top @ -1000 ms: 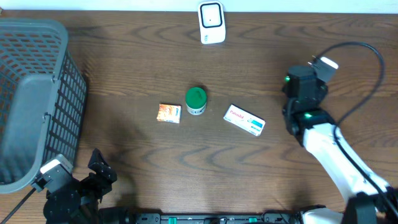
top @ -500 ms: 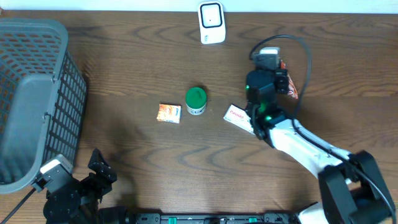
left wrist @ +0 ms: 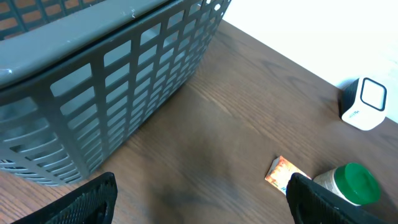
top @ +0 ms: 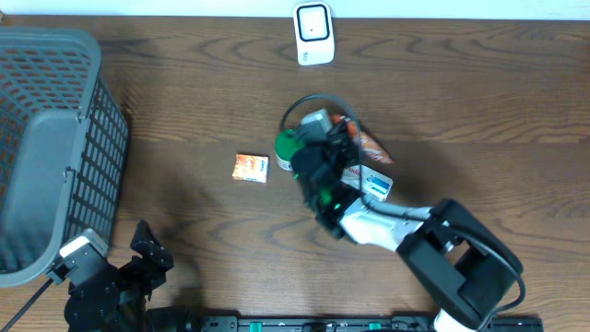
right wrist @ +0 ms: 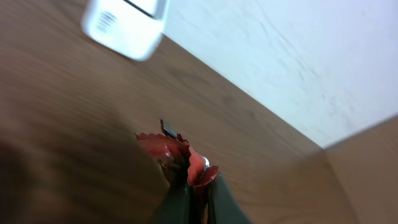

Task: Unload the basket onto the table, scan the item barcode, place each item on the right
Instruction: 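Lower the chocolate bar beside the bottle and open the right gripper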

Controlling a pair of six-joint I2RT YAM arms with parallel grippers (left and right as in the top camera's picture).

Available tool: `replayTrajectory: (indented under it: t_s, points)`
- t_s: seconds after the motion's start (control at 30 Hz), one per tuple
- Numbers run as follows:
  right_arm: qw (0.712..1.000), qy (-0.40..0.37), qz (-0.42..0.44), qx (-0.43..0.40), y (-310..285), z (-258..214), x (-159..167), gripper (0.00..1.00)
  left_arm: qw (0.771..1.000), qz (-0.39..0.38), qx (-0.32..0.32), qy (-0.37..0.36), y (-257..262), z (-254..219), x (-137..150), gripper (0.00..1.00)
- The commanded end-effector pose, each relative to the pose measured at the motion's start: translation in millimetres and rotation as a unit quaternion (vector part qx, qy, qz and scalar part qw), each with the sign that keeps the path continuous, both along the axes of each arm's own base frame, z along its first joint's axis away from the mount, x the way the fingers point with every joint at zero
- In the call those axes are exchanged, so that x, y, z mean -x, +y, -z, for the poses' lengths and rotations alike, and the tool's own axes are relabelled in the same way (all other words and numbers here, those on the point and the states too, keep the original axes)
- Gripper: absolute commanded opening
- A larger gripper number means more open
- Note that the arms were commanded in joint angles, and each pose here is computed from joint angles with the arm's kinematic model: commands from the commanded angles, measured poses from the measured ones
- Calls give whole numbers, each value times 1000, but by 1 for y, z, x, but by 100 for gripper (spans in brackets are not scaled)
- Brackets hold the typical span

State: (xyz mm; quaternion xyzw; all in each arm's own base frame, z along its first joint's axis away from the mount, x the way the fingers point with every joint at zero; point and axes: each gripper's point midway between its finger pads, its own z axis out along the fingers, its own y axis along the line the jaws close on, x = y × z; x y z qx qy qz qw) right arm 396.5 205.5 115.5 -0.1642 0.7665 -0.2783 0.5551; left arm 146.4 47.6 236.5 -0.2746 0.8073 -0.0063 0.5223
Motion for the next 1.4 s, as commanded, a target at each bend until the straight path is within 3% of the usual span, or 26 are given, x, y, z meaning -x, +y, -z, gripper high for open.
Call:
replayTrajectory:
  t_s: [0.0, 0.23, 0.4, 0.57, 0.73, 0.8, 0.87, 0.97, 1.0, 1.03, 1.07, 1.1, 1.37]
  points:
    - [998, -36, 37, -17, 4, -11, 15, 1, 1000, -8, 2, -1, 2, 0, 0, 87]
    - [998, -53, 34, -22, 22, -16, 36, 1, 1000, -8, 2, -1, 2, 0, 0, 87]
    - [995, -66, 14, -80, 44, -16, 51, 1, 1000, -8, 2, -1, 2, 0, 0, 87]
    - [983, -81, 14, -161, 55, -14, 60, 9, 1000, -8, 2, -1, 2, 0, 0, 87]
    - [983, -81, 10, -163, 58, -14, 63, 14, 1000, -8, 2, -1, 2, 0, 0, 87]
    - [986, -78, 7, -150, 58, -14, 63, 22, 1000, -8, 2, -1, 2, 0, 0, 87]
    - [987, -76, 5, -139, 58, -15, 63, 43, 1000, -8, 2, -1, 2, 0, 0, 87]
    - [989, -75, 0, -128, 60, -16, 63, 57, 1000, -8, 2, -1, 2, 0, 0, 87]
    - [989, -76, -3, -127, 62, -17, 64, 65, 1000, -8, 2, -1, 2, 0, 0, 87]
    - [989, -78, -6, -127, 63, -19, 64, 83, 1000, -8, 2, -1, 2, 0, 0, 87]
    - [988, -81, -11, -128, 67, -22, 65, 94, 1000, -8, 2, 0, 2, 0, 0, 87]
    - [988, -85, -17, -127, 71, -26, 67, 99, 1000, -8, 2, -1, 2, 0, 0, 87]
    - [986, -99, -88, -106, 112, -46, 99, 99, 1000, -8, 2, -1, 2, 0, 0, 87]
